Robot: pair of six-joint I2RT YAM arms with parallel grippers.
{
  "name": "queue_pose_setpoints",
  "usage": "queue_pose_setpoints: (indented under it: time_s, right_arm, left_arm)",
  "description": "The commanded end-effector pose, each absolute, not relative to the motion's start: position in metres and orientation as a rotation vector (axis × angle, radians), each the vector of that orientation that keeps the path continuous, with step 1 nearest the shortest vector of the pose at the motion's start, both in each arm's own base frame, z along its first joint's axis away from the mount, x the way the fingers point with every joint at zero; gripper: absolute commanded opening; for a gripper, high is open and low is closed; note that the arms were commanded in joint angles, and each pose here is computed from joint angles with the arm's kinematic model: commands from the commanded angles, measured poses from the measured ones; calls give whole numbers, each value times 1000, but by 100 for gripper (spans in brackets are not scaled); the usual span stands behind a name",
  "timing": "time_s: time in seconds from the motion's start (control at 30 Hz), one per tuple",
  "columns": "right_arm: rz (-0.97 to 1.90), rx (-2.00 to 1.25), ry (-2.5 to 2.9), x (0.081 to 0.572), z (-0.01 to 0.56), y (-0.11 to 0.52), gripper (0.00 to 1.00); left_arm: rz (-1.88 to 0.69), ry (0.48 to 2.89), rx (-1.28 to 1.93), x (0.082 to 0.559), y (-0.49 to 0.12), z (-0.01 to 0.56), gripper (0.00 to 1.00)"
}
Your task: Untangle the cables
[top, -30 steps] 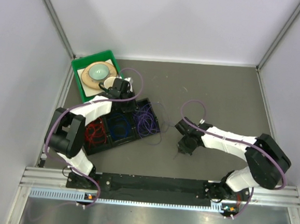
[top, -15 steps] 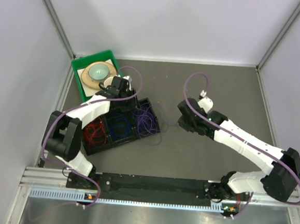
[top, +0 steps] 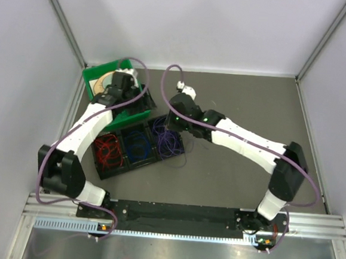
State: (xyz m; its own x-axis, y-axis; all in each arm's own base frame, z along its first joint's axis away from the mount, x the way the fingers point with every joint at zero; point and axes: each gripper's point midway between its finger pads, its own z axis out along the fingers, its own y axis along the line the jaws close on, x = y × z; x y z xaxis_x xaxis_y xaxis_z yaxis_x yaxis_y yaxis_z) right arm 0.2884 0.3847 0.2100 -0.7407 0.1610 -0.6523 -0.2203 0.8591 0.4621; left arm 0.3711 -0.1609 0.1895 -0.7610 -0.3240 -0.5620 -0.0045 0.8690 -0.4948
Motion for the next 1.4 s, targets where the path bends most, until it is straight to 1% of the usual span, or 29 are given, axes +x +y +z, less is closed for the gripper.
queue_pose_setpoints:
  time_s: [0.0, 0.07, 0.17, 0.3, 0.37, 0.5, 0.6, 0.63, 0.67, 0.7, 0.77, 0.9, 1.0, 1.03, 1.2, 1.3, 1.33, 1.37]
  right_arm:
    - [722, -156, 2361, 290, 175, 419, 0]
    - [716, -169, 2387, 293, 160, 426, 0]
    - [661, -172, 2429, 301, 132, 432, 0]
    - [584, -166, 2454, 312, 104, 433, 0]
    - [561, -155, 2479, 316, 89, 431, 0]
    - [545, -147, 2503, 320, 72, 430, 0]
    - [550, -148, 2509, 321, 70, 430, 0]
    - [551, -152, 2503, 321, 73, 429, 2]
    - [582, -153, 2469, 322, 89, 430, 11]
    - [582, -174, 2457, 321, 93, 428, 18]
    - [619, -183, 2400, 322, 119, 427, 30]
    - [607, -195, 2328, 325, 151, 417, 38]
    - [626, -207, 2299, 323, 167, 414, 42]
    - [631, -209, 2291, 323, 171, 414, 47]
    - [706, -217, 2267, 315, 185, 415, 50]
    - [683, -223, 2266, 312, 185, 408, 52]
    - [685, -223, 2242, 311, 195, 403, 54]
    - [649, -241, 2238, 309, 189, 393, 54]
  left_arm:
    - [-672, 2235, -421, 374, -106, 232, 68]
    - [-650, 2222, -490, 374, -85, 229, 69]
    - [-634, 2214, -545, 371, -72, 225, 68]
    - [-674, 2227, -534, 367, -78, 220, 68]
    - [-665, 2223, -562, 368, -69, 218, 68]
    - [-674, 2213, -555, 369, -70, 219, 68]
    - [-699, 2217, -545, 369, -73, 218, 68]
    - [-708, 2215, -541, 369, -74, 218, 68]
    - [-712, 2218, -537, 369, -75, 217, 68]
    - [-721, 2223, -526, 367, -76, 214, 68]
    - [-782, 2214, -473, 367, -85, 219, 68]
    - [-813, 2204, -459, 366, -89, 222, 68]
    - [-805, 2205, -460, 367, -88, 221, 68]
    - [-806, 2205, -462, 367, -88, 221, 68]
    - [-828, 2209, -462, 367, -91, 218, 68]
    - [-825, 2208, -459, 368, -90, 219, 68]
    - [-822, 2205, -451, 368, -91, 220, 68]
    - [-821, 2204, -449, 367, -91, 220, 68]
